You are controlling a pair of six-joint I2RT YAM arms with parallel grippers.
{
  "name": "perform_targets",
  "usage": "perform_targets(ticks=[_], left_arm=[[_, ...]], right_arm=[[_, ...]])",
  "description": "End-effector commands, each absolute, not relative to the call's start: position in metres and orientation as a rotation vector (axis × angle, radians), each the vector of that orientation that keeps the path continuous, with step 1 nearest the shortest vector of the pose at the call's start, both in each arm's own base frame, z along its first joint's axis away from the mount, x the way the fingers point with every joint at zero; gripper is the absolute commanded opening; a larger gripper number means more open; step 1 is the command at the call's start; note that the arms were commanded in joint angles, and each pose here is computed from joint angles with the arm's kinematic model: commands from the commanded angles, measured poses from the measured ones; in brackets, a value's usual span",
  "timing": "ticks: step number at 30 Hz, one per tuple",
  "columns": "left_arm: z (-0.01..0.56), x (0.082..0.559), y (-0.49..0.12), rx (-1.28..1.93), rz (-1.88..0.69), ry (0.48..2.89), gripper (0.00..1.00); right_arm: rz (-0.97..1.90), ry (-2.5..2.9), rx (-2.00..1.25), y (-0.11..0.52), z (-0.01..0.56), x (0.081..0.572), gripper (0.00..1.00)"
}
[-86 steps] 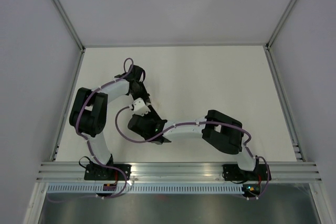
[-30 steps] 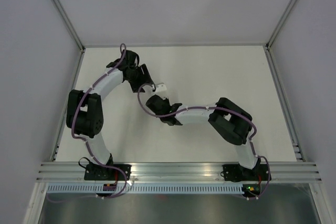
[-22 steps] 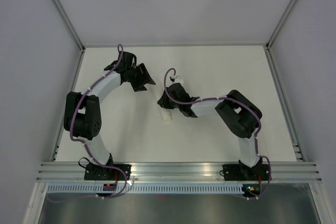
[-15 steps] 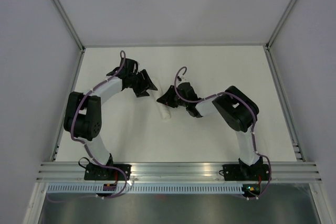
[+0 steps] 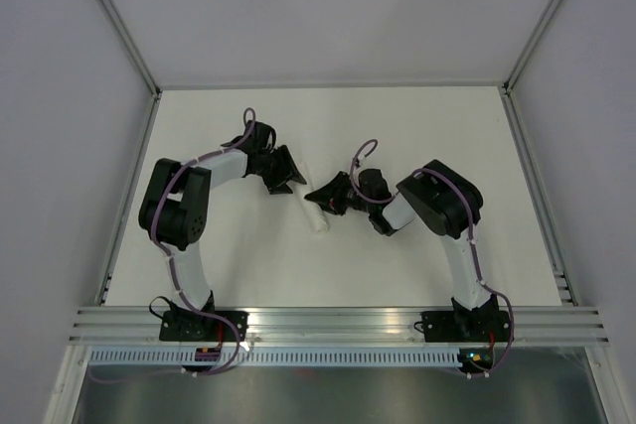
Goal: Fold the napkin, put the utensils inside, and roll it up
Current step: Roll the napkin at the center of the board.
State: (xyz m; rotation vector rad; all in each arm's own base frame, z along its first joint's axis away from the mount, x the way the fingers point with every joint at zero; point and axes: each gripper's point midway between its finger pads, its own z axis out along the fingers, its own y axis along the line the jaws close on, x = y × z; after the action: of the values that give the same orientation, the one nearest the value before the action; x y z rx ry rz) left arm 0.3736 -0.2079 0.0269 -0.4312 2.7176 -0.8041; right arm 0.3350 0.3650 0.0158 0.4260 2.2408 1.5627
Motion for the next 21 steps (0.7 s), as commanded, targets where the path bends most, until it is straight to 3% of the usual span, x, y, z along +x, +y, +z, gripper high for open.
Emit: perform_targets(ticks=[1,5,8,12,21], left_arm=[[0.03,0.39,-0.216,-0.44,-0.782,2.674,0.58],[0.024,0.392,-0.22,-0.442,-0.759,2.706,0.54],[0.02,0.394,-0.221,-0.434,-0.715,2.733,0.49],[0.019,0.399,-0.222,-0.432,-0.666,2.757,0.32],[0.025,0.407,-0.217,-0.39,-0.566,2.783,0.08]], right_arm=[[1.398,2.561,0.664,0.334,-0.068,0.286,0.09],[1.412,2.554,0.694,0.333,-0.068,0.284,0.13],[1.431,2.549,0.695,0.333,-0.065,0.283,0.23],[1.414,2.561,0.684,0.332,-0.063,0.283,0.32],[0.865,2.606,0.353,0.291,-0.047,0.315,0.6]])
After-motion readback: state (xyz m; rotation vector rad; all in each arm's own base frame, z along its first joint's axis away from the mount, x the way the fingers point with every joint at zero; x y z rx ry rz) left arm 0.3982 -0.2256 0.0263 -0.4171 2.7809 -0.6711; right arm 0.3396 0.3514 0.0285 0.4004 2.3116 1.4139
